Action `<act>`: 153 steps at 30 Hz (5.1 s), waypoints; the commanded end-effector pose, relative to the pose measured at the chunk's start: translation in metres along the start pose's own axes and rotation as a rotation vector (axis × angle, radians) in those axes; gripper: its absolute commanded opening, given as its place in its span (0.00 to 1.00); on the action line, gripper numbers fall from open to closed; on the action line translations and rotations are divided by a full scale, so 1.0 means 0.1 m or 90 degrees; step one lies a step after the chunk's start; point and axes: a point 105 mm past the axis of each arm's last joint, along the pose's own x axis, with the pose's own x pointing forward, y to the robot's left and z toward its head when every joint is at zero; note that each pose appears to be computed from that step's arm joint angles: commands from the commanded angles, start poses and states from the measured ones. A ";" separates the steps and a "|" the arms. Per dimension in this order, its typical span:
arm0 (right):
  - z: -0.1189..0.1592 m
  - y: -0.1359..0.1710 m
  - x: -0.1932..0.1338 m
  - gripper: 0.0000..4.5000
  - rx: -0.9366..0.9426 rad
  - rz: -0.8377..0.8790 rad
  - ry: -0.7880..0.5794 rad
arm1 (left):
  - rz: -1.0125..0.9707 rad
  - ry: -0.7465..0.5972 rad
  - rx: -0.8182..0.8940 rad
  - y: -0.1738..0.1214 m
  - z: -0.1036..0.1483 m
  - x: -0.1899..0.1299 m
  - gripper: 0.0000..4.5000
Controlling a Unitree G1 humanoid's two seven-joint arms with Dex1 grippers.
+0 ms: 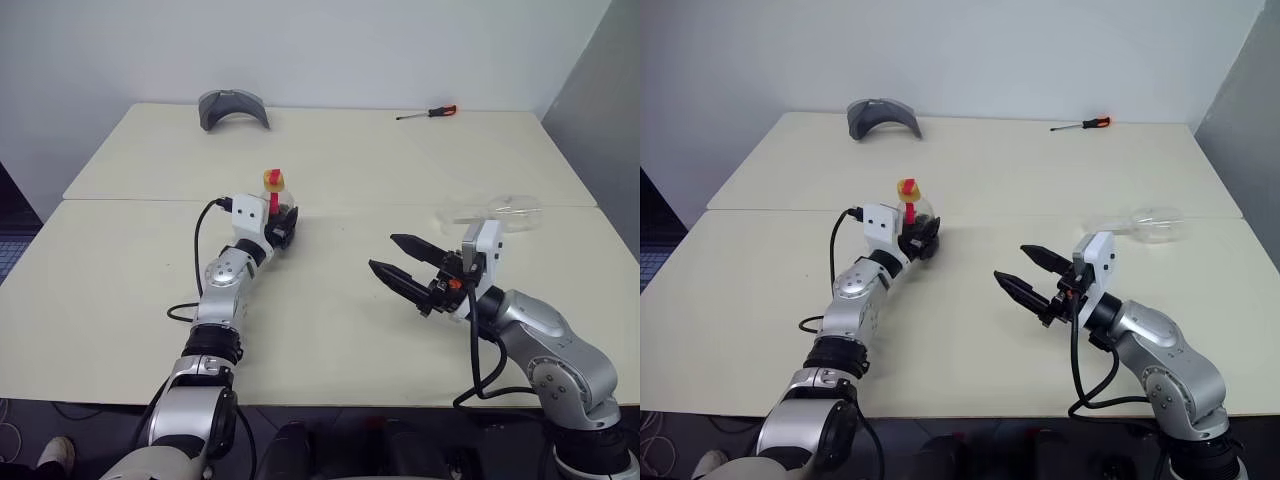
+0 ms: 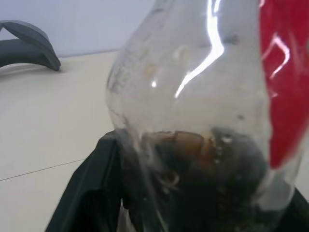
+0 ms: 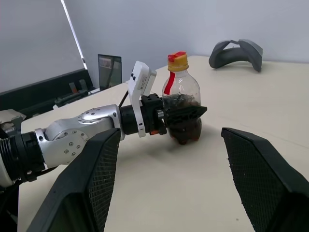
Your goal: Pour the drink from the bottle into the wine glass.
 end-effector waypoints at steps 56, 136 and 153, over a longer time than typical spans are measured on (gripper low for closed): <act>0.86 0.27 1.02 0.26 -0.025 0.422 -0.015 | -0.559 -0.021 0.058 -1.06 0.89 -0.85 0.20; 0.75 0.45 1.05 0.43 -0.071 0.649 0.051 | -0.631 0.035 -0.006 -1.25 1.09 -1.44 0.16; 0.92 0.02 0.81 0.97 -0.074 0.299 0.004 | -0.468 0.047 0.011 -0.72 0.79 -0.90 0.16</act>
